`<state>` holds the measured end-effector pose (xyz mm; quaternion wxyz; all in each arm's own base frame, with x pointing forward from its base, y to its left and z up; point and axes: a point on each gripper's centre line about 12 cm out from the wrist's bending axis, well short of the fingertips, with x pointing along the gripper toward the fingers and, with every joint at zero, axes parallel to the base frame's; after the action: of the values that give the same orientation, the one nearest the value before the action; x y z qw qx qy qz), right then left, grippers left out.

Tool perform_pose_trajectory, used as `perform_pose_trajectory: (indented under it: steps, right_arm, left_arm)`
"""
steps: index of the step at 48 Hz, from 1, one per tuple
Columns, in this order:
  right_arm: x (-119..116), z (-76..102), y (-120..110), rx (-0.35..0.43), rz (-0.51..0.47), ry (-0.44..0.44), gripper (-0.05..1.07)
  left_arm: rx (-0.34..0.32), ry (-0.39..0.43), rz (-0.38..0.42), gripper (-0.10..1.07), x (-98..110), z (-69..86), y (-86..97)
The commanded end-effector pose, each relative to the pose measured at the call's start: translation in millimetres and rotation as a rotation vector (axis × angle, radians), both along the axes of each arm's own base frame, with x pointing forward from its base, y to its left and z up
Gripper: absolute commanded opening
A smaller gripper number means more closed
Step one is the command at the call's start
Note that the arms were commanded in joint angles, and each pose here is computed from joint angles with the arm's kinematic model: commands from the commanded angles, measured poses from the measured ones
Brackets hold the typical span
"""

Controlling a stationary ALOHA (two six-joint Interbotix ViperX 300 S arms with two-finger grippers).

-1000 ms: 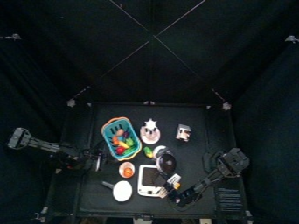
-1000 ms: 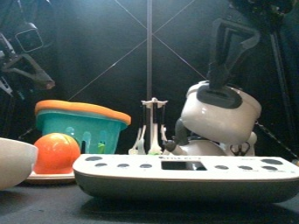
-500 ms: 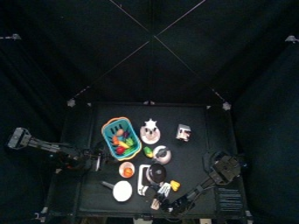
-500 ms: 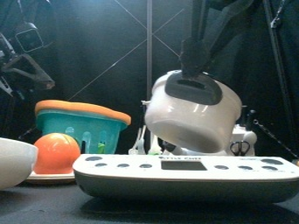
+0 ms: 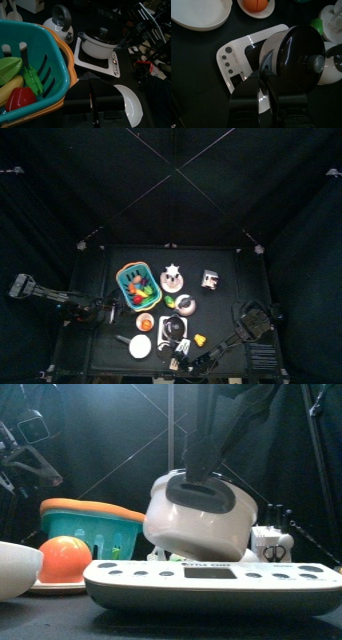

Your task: Place pot onto stove

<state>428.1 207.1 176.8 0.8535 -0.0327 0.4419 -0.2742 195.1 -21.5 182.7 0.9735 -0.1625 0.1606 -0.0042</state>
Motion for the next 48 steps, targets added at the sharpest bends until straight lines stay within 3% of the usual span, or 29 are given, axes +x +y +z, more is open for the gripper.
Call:
perform_pose_trajectory:
  steps: [1,10,21,48]
  right_arm:
    - [4.9,14.0,-4.0,0.027,-0.004,-0.033,0.49]
    - [7.0,10.3,-2.9,0.043,0.017,-0.040,0.62]
    - [5.4,10.1,-1.5,0.041,0.022,-0.037,0.65]
    - [-8.4,52.9,-11.8,-0.036,0.008,-0.150,0.65]
  left_arm:
    - [-0.002,-0.015,0.001,0.17,2.7,4.7,-0.3]
    - [-0.002,-0.013,-0.001,0.17,2.6,4.5,-0.6]
    - [-0.002,-0.013,-0.001,0.17,2.6,4.5,-0.6]
    - [-0.002,-0.013,0.001,0.17,2.6,4.5,-0.3]
